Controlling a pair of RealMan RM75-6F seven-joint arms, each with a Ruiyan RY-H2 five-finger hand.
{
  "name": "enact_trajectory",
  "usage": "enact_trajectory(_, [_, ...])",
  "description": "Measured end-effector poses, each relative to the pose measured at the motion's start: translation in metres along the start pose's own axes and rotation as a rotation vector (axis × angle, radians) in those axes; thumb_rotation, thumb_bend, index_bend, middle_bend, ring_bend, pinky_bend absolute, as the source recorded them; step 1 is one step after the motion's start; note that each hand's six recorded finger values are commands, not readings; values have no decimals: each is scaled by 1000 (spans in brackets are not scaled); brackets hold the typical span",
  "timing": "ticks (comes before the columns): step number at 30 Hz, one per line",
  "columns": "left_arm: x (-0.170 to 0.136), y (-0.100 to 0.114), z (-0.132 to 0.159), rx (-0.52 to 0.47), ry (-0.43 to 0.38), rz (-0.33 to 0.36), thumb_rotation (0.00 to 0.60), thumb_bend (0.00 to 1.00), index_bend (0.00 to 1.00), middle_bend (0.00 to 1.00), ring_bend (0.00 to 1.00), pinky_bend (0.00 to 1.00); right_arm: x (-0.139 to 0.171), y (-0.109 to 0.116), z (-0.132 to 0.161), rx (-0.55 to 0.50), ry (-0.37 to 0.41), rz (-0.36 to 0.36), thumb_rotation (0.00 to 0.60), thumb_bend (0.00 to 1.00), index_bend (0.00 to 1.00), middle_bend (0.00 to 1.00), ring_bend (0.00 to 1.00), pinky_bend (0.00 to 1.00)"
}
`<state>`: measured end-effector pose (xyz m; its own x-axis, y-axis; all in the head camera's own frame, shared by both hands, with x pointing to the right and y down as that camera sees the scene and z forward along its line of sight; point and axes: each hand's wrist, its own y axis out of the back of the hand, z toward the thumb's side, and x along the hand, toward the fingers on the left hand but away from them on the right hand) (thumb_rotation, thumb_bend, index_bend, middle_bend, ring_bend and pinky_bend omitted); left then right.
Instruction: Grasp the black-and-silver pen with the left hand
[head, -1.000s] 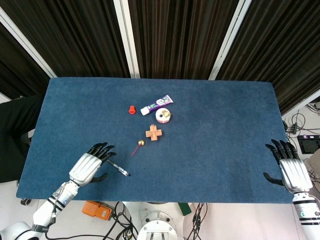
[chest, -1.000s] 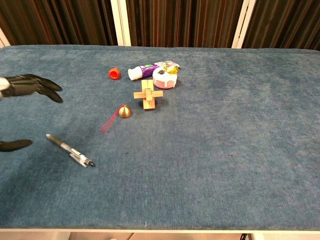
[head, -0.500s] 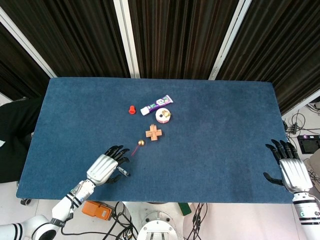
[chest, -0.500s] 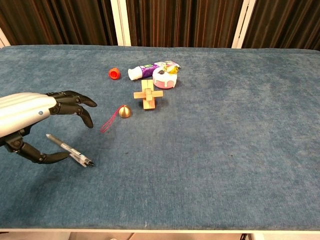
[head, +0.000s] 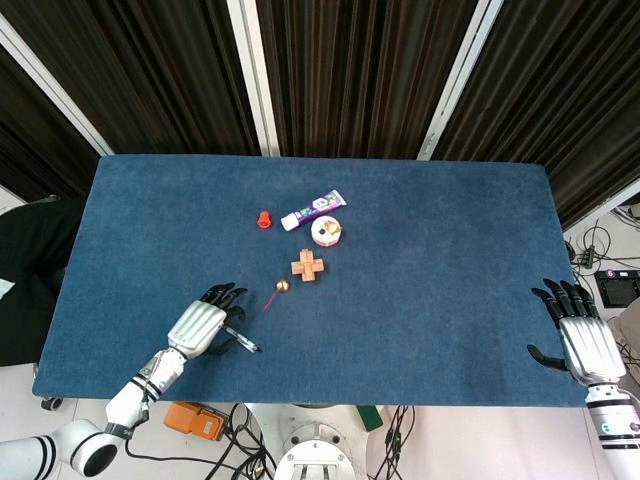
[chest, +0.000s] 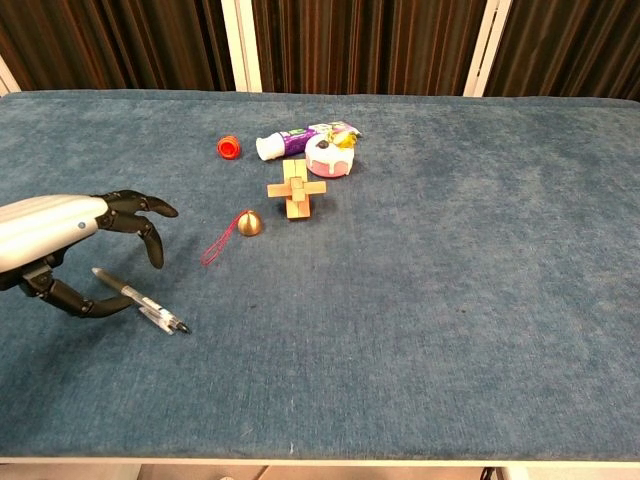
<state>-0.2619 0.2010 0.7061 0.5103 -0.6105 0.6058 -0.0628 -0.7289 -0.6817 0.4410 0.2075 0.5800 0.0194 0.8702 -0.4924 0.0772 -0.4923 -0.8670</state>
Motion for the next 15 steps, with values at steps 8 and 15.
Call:
enact_trajectory(8, [-1, -4, -3, -1, 1, -7, 600, 314, 443, 86, 0, 104, 0, 0, 0, -2, -4, -1, 600, 360, 207, 118, 34, 53])
enact_trajectory(15, [-1, -5, -10, -10, 20, -5, 600, 341, 464, 92, 0, 104, 0, 0, 0, -2, -4, -1, 600, 360, 207, 118, 34, 53])
